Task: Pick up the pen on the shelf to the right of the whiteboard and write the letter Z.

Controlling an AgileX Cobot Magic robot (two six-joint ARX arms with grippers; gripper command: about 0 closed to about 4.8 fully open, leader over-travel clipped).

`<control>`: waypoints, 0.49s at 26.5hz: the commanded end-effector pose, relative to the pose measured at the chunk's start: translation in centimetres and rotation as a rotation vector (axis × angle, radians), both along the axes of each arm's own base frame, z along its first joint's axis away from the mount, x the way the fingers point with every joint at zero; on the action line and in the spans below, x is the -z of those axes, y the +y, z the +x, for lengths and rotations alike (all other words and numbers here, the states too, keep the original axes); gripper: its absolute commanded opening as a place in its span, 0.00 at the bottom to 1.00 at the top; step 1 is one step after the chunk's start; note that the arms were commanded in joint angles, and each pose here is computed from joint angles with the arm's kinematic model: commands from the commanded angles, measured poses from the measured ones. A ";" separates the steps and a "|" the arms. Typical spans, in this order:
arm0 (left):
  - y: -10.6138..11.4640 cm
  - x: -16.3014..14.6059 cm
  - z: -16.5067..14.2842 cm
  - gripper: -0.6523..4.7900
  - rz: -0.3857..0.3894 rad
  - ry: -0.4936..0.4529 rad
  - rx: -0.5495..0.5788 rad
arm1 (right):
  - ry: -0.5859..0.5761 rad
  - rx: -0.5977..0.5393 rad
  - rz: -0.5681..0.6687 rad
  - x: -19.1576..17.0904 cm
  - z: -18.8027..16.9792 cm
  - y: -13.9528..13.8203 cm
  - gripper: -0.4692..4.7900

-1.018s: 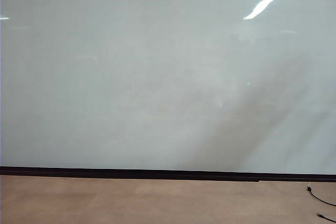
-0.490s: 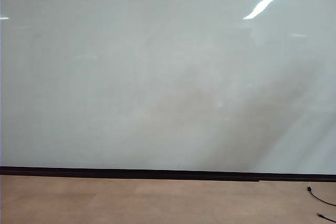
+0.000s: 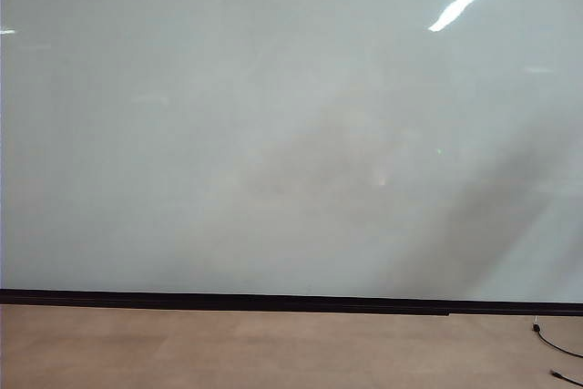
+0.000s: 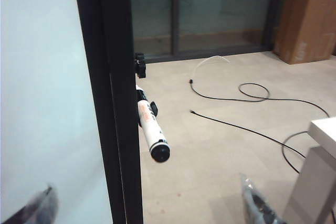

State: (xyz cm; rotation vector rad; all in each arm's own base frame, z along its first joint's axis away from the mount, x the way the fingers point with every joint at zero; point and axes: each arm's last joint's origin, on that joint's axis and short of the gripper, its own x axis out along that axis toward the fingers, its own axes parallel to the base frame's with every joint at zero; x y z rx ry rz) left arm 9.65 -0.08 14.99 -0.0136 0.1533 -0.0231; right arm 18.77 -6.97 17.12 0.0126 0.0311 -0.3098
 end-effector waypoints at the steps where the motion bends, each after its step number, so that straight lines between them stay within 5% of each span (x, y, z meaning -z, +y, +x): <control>1: 0.0 -0.1 0.0 0.11 0.004 -0.008 0.001 | -0.035 -0.044 -0.021 -0.2 0.7 -0.9 0.98; 13: 0.0 -0.1 0.0 0.11 0.004 -0.008 0.001 | -0.090 -0.186 -0.021 2.1 4.2 -2.9 0.95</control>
